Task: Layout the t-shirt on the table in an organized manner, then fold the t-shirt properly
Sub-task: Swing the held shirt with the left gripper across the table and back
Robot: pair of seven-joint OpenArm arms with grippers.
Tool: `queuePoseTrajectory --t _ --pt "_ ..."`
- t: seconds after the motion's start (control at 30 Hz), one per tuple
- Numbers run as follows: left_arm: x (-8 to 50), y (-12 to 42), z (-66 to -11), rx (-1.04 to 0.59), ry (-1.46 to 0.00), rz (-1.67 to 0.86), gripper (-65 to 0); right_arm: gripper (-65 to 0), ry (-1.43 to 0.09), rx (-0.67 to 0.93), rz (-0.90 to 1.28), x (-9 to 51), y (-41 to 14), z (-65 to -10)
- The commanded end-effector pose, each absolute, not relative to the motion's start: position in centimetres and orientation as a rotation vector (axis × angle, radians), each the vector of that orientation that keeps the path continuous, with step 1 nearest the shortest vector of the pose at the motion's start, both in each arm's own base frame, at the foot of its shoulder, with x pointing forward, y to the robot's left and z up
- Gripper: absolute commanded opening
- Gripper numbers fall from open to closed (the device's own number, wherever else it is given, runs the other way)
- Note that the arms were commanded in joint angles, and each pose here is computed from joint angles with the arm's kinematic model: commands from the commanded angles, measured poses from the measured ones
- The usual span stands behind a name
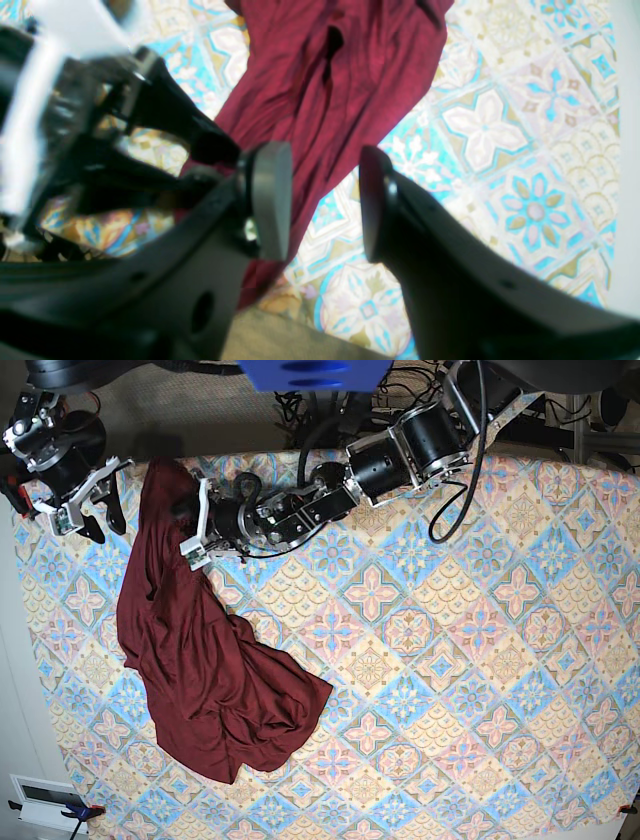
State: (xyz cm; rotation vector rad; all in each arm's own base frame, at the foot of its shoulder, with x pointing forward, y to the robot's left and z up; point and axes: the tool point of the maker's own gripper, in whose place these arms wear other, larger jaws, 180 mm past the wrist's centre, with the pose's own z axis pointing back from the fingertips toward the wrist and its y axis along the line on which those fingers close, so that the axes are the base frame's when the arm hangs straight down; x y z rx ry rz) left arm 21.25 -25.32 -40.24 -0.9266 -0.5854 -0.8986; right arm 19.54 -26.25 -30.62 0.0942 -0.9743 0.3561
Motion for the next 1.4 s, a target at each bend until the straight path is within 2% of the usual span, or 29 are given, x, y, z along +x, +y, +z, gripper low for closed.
queuePoseTrajectory --t 0.0,0.07,0.17,0.2,0.3,0.43,0.63,0.87,1.03,1.23,1.37 --pt "21.9 -26.0 -39.3 -0.916 -0.601 -0.928 -42.4 -44.8 -1.022 0.098 0.369 20.0 -26.2 -29.3" --pt "22.8 -26.1 -38.7 -0.915 -0.636 -0.927 -49.2 -45.2 -1.02 0.099 0.37 19.9 -26.1 -29.3" --pt "24.2 -26.0 -38.4 -0.915 -0.681 -0.897 -63.6 -45.2 -1.021 0.1 0.369 19.9 -26.1 -29.3" --pt "25.4 -25.8 -38.1 -0.908 -0.705 -0.884 -65.0 -45.2 -1.022 0.101 0.37 20.0 -26.1 -29.3" --pt "28.1 -25.3 -36.4 -0.92 -0.758 -0.798 -64.8 -45.3 -1.024 0.101 0.37 20.0 -26.1 -29.2" --pt "31.0 -25.3 -30.6 -1.006 -0.896 -0.7 -65.0 -45.3 -1.023 0.102 0.372 20.0 -26.0 -29.2" --pt "34.0 -18.8 -30.4 -0.907 -0.92 -0.681 -65.0 -45.3 -1.023 0.105 0.373 20.0 -25.9 -29.2" --pt "37.4 -6.8 -30.5 -0.738 -1.017 -0.574 -65.0 -45.3 -1.014 0.138 0.385 20.0 -24.8 -29.8" --pt "39.5 3.2 -27.8 -0.644 -1.107 -0.45 -65.0 -45.3 -0.997 0.18 0.4 19.9 -23.5 -30.6" --pt "40.1 17.4 -19.8 -0.477 -1.303 -0.292 -65.0 -45.3 -0.994 0.238 0.426 20.2 -21.4 -31.1" --pt "37.2 21.9 -14.3 -0.446 -1.395 -0.271 -65.0 -45.3 -1.043 0.265 0.451 21.9 -20.1 -30.3"
